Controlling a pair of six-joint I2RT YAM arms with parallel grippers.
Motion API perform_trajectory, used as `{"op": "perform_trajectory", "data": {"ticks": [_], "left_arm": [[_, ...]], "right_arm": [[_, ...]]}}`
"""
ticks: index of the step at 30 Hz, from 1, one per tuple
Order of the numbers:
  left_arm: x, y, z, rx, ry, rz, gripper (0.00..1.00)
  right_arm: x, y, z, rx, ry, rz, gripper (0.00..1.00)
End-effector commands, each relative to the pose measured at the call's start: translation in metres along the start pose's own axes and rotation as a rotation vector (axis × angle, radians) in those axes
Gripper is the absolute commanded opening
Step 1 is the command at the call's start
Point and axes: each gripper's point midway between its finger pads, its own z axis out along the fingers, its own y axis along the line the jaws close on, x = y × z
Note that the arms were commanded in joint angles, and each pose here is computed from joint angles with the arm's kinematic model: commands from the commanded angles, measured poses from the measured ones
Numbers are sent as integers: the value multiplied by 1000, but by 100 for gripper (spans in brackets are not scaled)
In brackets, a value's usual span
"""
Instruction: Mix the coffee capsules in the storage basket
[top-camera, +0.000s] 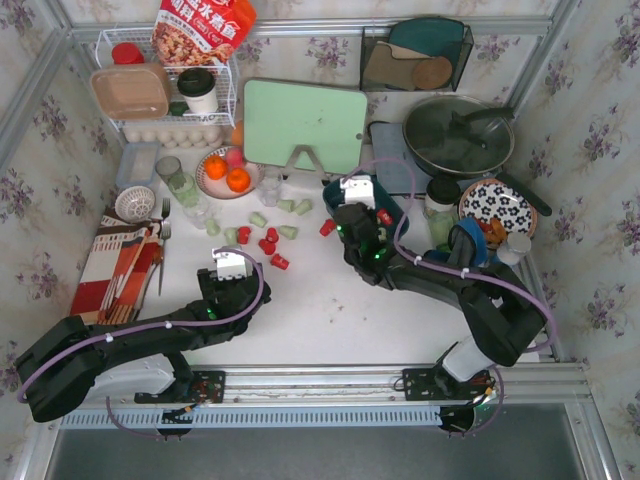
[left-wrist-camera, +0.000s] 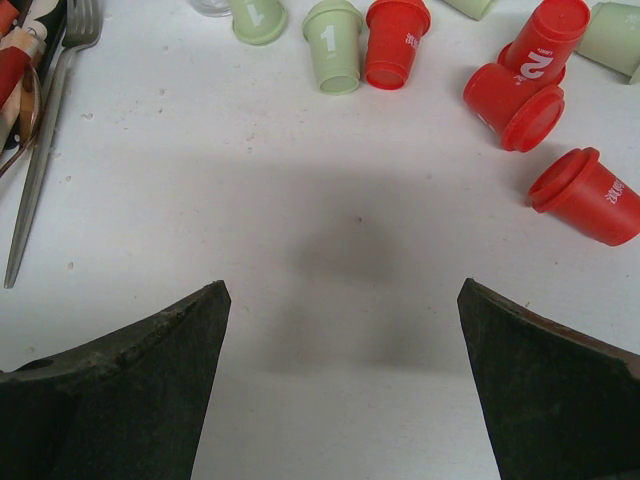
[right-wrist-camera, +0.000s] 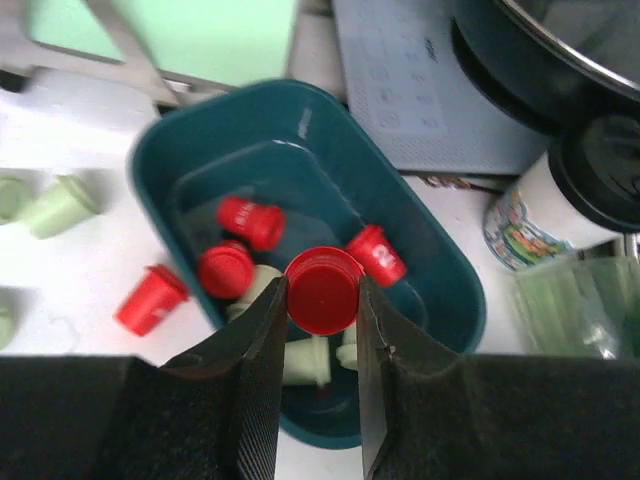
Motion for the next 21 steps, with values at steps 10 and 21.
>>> {"op": "perform_trajectory", "data": {"ticks": [10,21], "left_arm": [[-4,3,0,-20,-14,-3,99],[-5,2,0,-21,-13,-2,99]], "right_arm": [[103,-39,42,52,338,152,15],[89,-28,39,-25,325,192,72]]}}
